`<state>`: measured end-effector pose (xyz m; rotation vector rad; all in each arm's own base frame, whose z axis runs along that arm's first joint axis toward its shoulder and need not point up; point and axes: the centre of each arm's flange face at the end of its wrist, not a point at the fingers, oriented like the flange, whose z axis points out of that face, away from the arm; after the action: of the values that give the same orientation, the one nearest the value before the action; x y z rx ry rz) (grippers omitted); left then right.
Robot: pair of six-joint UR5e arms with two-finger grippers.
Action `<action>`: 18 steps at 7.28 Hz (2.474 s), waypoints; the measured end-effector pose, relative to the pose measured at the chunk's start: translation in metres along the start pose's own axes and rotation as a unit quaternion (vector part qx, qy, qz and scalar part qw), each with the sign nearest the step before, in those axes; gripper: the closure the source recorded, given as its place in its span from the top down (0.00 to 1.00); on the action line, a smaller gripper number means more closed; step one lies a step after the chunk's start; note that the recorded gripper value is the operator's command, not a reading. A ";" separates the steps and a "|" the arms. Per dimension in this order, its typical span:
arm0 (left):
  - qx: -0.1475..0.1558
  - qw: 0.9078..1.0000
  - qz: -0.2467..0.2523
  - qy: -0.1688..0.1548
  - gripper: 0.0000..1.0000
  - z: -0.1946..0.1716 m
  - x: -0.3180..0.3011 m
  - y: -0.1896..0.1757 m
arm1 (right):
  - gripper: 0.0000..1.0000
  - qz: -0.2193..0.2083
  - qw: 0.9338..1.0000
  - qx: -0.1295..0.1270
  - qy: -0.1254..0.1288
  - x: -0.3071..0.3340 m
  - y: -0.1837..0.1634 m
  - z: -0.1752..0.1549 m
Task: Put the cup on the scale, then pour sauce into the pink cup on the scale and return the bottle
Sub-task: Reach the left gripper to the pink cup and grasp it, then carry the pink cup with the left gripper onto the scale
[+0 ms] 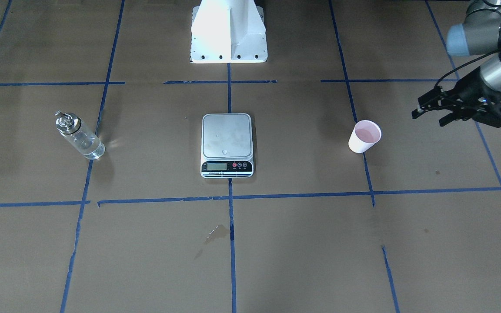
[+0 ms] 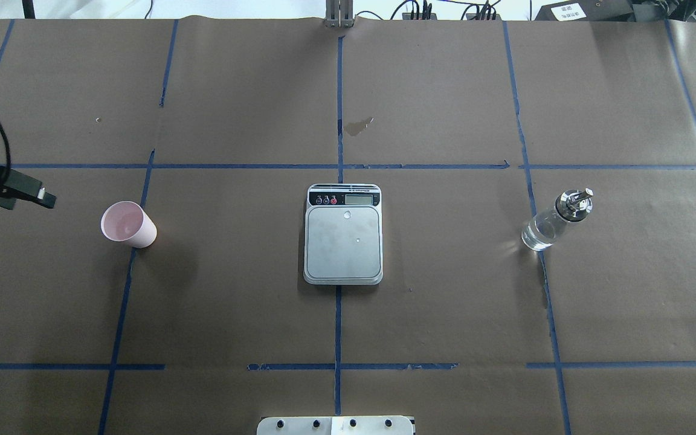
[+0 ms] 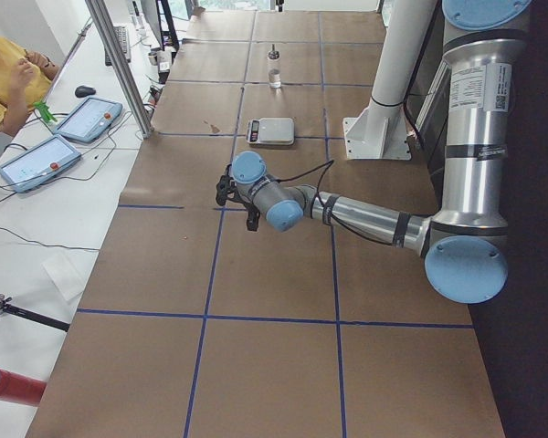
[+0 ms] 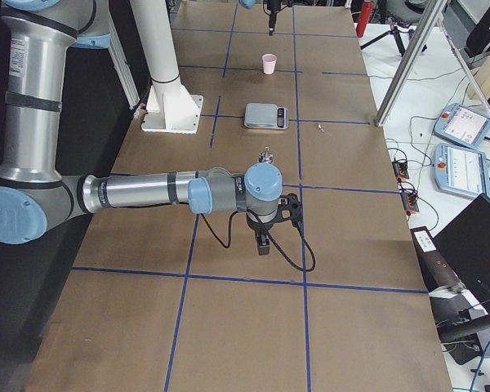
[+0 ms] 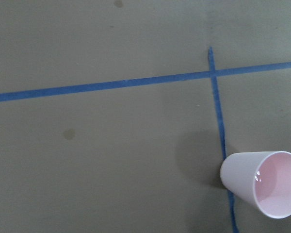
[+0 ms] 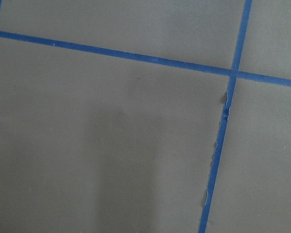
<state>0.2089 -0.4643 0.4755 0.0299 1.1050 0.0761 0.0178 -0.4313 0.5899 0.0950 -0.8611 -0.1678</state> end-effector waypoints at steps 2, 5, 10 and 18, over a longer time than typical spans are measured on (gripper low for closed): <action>0.013 0.999 -0.019 -0.025 0.98 0.042 0.043 -0.003 | 1.00 -0.004 1.000 -0.005 -0.001 -0.003 -0.001 0.004; 0.022 0.998 -0.016 -0.054 0.42 0.076 0.054 0.004 | 1.00 -0.006 1.000 -0.006 -0.002 -0.004 -0.001 0.006; -0.001 0.998 -0.015 -0.064 0.00 0.095 0.061 0.014 | 1.00 -0.020 1.000 0.004 -0.004 -0.012 -0.010 0.000; -0.003 0.987 -0.157 -0.021 0.00 0.069 0.368 -0.039 | 1.00 0.025 0.990 0.096 -0.098 -0.241 -0.120 -0.076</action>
<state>0.4367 -0.4743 0.1764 -0.1475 1.0556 -0.2027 -0.0910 -0.5029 0.3425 0.2401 -1.0744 -0.0475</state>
